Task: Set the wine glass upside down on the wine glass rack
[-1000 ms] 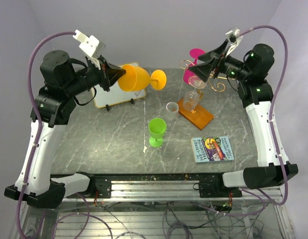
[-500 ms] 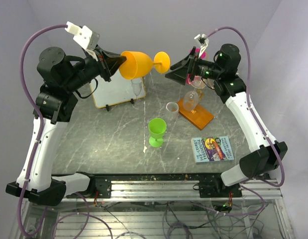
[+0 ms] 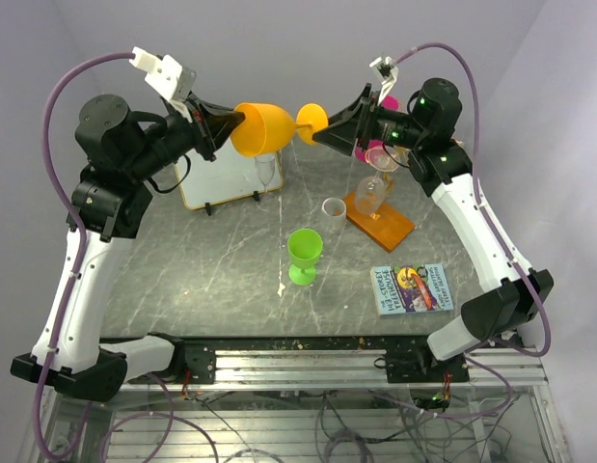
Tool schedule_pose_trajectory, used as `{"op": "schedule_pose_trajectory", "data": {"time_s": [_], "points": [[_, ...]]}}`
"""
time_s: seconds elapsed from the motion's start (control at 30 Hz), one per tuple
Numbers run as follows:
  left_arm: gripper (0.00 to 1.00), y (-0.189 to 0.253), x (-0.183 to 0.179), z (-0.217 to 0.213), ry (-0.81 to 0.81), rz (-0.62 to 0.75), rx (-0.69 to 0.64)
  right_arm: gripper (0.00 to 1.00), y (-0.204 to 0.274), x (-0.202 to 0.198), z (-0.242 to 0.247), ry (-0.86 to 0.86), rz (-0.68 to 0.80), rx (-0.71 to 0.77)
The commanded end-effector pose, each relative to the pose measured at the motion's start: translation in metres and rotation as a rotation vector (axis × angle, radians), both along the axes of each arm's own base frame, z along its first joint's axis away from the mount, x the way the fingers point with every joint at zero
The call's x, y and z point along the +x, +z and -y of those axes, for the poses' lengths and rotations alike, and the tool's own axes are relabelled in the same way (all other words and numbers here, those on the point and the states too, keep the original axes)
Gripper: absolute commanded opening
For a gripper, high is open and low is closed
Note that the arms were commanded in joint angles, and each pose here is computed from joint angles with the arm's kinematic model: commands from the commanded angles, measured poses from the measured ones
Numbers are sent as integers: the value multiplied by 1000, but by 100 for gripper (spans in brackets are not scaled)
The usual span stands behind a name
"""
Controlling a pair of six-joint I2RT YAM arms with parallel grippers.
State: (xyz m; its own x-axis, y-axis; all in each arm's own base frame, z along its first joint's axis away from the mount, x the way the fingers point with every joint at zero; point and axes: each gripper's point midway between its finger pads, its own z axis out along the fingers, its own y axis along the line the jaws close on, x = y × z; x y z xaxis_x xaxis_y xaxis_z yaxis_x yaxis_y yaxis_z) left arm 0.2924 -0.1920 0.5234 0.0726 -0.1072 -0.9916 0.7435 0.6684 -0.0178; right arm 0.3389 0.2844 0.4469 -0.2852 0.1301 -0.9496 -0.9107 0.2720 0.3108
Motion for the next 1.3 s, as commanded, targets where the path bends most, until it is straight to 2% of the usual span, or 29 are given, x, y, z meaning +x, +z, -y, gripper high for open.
{"op": "schedule_pose_trajectory", "data": {"time_s": [0.0,0.3,0.67,1.27], "points": [[7,12,0,-5,19,65,-3,52,9,9,-2,-40,9,16],[7,7,7,-4,27,64,15,37,7,21,-1,-114,-40,29],[7,0,12,-3,31,56,29,29,5,20,-6,-103,-64,43],[7,-6,15,-1,30,47,39,25,-5,23,-11,-109,-103,49]]}}
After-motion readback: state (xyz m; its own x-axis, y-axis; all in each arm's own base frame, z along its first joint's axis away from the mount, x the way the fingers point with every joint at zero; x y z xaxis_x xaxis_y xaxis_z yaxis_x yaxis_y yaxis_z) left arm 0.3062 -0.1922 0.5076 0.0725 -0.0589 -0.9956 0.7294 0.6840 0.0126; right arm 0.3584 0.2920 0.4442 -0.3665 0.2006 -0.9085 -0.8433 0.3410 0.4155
